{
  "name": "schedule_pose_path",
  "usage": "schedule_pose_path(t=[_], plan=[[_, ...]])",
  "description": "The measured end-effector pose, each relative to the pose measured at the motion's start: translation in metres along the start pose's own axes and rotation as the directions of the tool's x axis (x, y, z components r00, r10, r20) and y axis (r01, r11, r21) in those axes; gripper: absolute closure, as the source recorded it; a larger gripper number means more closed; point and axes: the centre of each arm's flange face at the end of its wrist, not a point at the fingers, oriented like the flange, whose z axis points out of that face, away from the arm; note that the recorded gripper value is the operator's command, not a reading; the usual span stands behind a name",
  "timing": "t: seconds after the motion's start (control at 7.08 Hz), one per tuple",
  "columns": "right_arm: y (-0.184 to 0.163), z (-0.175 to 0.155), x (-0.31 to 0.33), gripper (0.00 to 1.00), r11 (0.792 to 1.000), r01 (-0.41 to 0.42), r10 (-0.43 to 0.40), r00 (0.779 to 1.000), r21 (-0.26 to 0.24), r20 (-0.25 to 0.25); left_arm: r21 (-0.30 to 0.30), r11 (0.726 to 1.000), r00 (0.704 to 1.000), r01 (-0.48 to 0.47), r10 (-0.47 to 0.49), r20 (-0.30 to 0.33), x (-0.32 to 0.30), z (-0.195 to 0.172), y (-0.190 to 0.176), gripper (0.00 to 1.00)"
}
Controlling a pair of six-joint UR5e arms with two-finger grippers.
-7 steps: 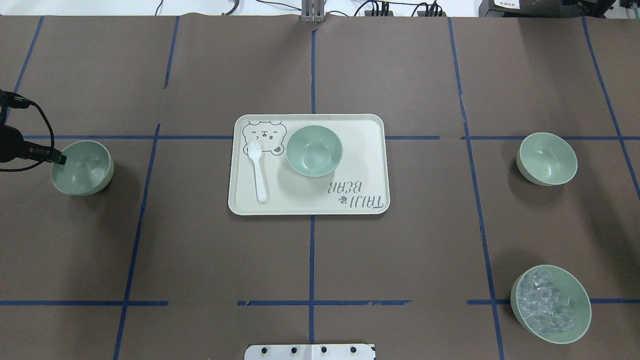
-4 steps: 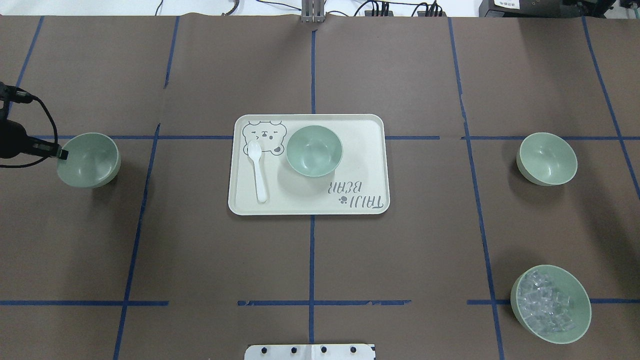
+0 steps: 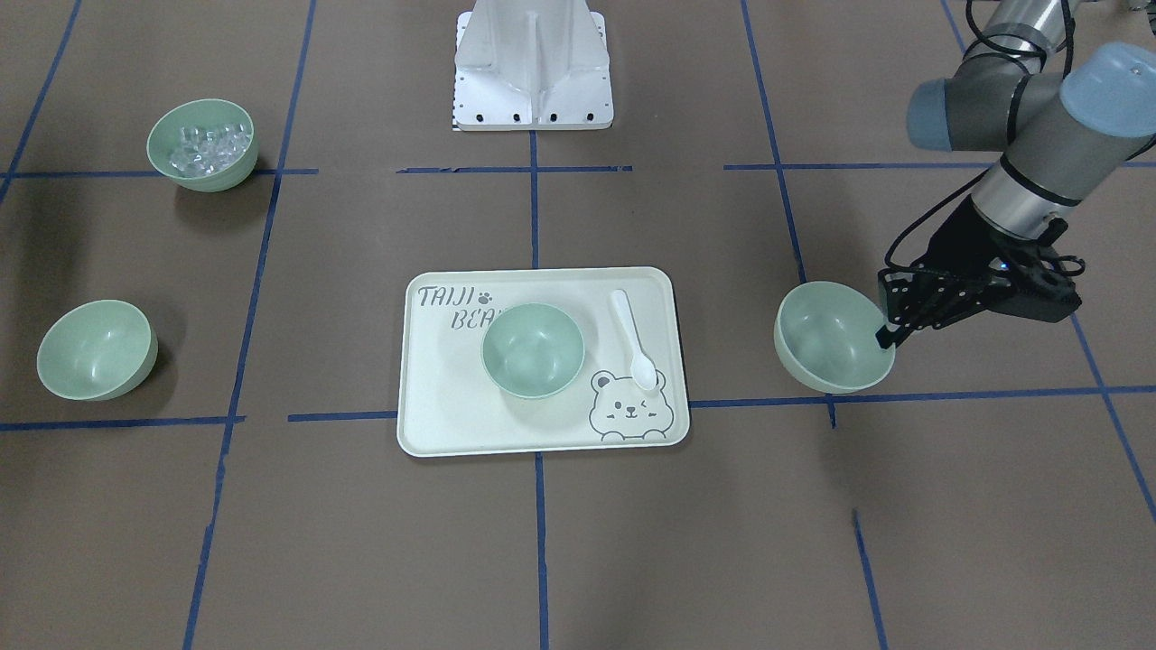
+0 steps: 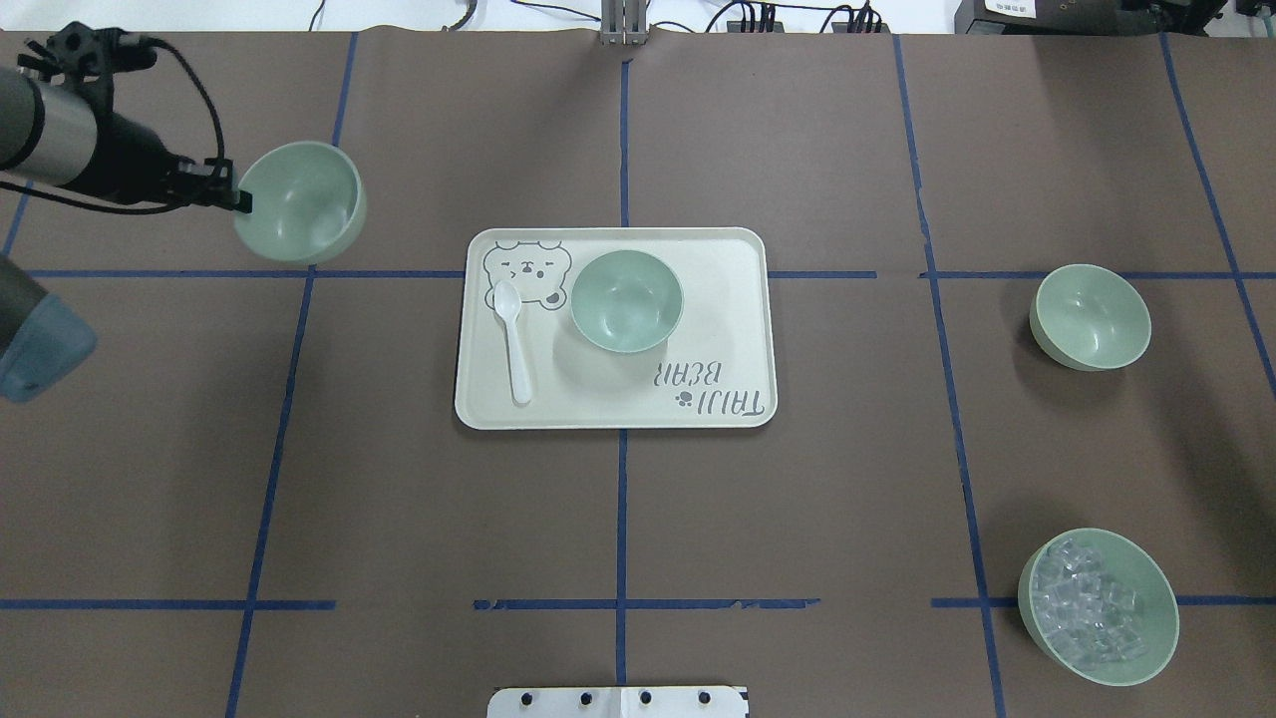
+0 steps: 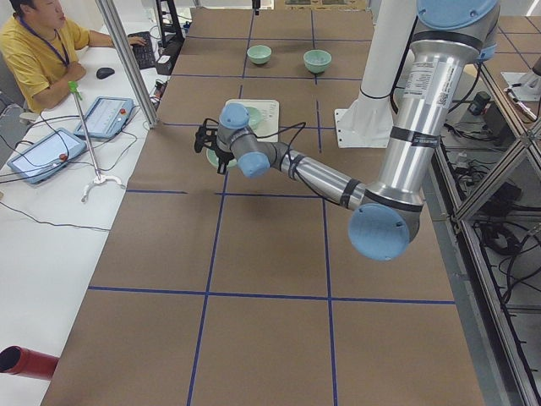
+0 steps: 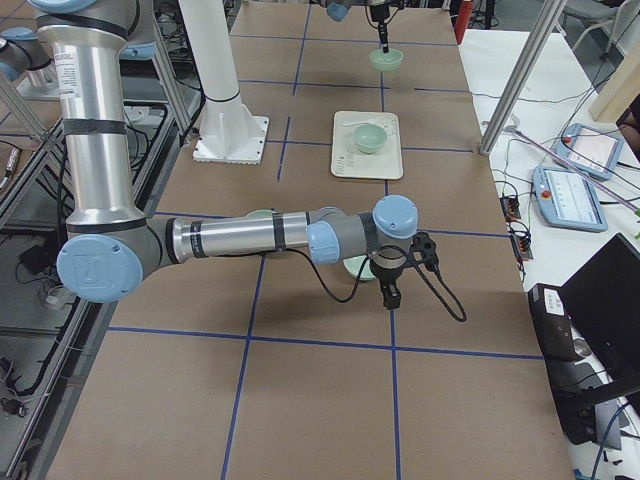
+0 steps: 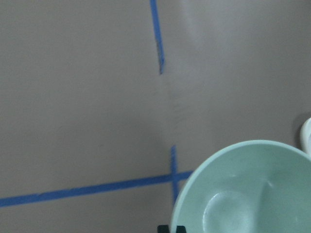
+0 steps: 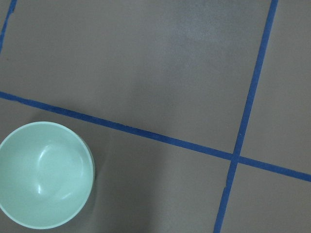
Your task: Stack green bowls together
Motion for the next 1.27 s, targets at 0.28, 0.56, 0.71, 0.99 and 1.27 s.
schedule_pose_path(t=[0.28,0.56,0.71,0.99,1.27], plan=[[0.0,-0.001,0.0,0.0,1.0,0.001,-0.001,1.0,0.001,-0.001,-0.005,0.993,0.993,0.114,-0.114,-0.009,0.134,0.04,0.021,1.0],[-0.001,-0.001,-0.001,0.0,1.0,0.002,-0.002,1.0,0.002,-0.001,-0.02,0.984,0.983,0.178,-0.178,0.035,0.235,0.091,0.059,1.0],[-0.001,-0.001,-0.001,0.0,1.0,0.002,-0.002,1.0,0.002,-0.001,-0.022,0.983,0.982,0.183,-0.182,0.059,0.261,0.117,0.078,1.0],[-0.001,-0.001,-0.001,0.0,1.0,0.002,-0.002,1.0,0.003,-0.001,-0.027,0.984,0.982,0.174,-0.171,0.085,0.278,0.142,0.104,1.0],[-0.001,-0.001,-0.001,0.0,1.0,0.001,-0.001,1.0,0.003,-0.001,-0.03,0.985,0.98,0.173,-0.169,0.105,0.276,0.153,0.109,1.0]])
